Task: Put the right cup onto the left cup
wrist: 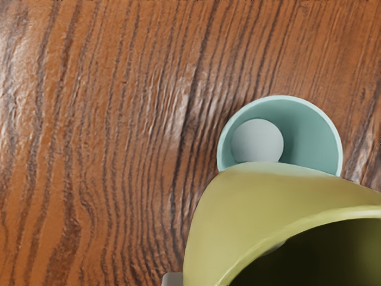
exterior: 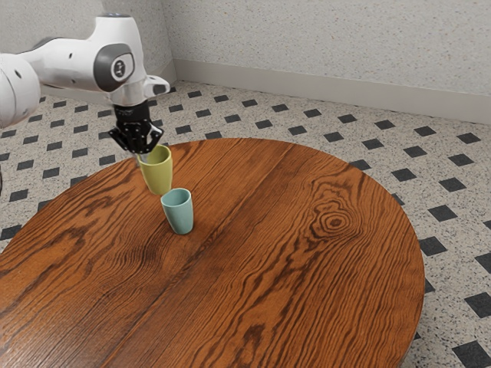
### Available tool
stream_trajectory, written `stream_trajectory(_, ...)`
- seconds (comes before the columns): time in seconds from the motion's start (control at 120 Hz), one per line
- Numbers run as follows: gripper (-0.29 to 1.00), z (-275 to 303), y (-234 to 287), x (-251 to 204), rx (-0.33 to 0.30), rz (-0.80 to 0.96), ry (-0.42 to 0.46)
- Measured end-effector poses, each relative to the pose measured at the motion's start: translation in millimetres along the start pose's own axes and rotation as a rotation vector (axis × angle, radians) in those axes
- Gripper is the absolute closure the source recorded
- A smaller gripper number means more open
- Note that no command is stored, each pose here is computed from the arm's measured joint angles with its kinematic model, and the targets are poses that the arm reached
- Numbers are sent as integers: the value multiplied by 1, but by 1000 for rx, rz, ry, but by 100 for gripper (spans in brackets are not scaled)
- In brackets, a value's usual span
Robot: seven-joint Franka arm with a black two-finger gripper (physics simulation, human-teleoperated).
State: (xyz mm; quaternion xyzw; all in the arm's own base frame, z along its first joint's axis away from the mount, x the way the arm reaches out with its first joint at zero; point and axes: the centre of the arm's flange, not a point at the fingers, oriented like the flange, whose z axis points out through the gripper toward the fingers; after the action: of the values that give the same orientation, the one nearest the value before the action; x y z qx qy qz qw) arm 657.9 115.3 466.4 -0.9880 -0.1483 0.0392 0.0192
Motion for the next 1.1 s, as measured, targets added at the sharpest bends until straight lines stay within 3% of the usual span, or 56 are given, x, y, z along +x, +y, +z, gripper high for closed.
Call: stream_trajectory(1.1,79,22,12,26,10,21,-27)
